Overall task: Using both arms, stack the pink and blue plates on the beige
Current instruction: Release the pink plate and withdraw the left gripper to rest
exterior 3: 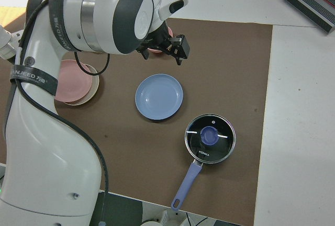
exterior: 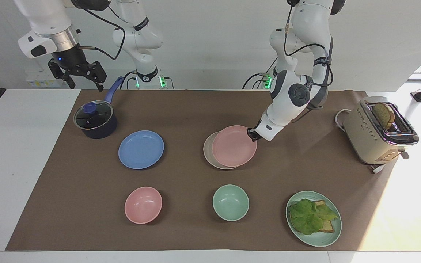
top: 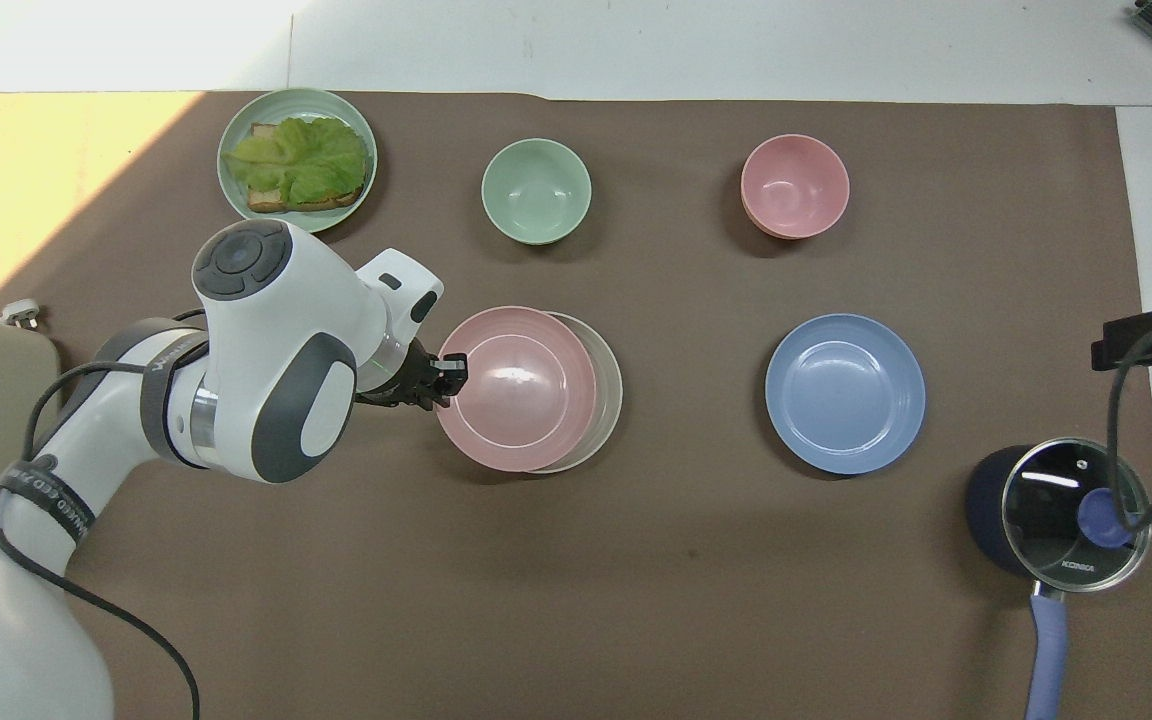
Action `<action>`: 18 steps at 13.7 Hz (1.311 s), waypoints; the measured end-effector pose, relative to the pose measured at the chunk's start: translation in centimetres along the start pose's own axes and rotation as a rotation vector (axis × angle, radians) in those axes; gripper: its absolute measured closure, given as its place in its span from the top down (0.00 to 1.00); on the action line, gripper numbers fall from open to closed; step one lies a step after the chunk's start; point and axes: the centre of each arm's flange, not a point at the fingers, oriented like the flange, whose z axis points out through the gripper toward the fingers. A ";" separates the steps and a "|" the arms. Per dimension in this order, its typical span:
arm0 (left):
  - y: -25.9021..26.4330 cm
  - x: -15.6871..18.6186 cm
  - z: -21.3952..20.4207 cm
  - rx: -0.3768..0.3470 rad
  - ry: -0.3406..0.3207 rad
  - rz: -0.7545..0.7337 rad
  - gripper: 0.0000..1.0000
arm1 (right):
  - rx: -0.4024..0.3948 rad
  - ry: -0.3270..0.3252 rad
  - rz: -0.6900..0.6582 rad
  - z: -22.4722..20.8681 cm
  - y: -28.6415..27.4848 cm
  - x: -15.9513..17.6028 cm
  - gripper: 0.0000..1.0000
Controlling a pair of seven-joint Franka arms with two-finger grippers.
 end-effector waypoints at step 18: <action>-18.5 4.6 -18.1 0.177 0.119 0.083 1.00 | 0.001 0.019 -0.001 0.9 -0.1 0.5 1.00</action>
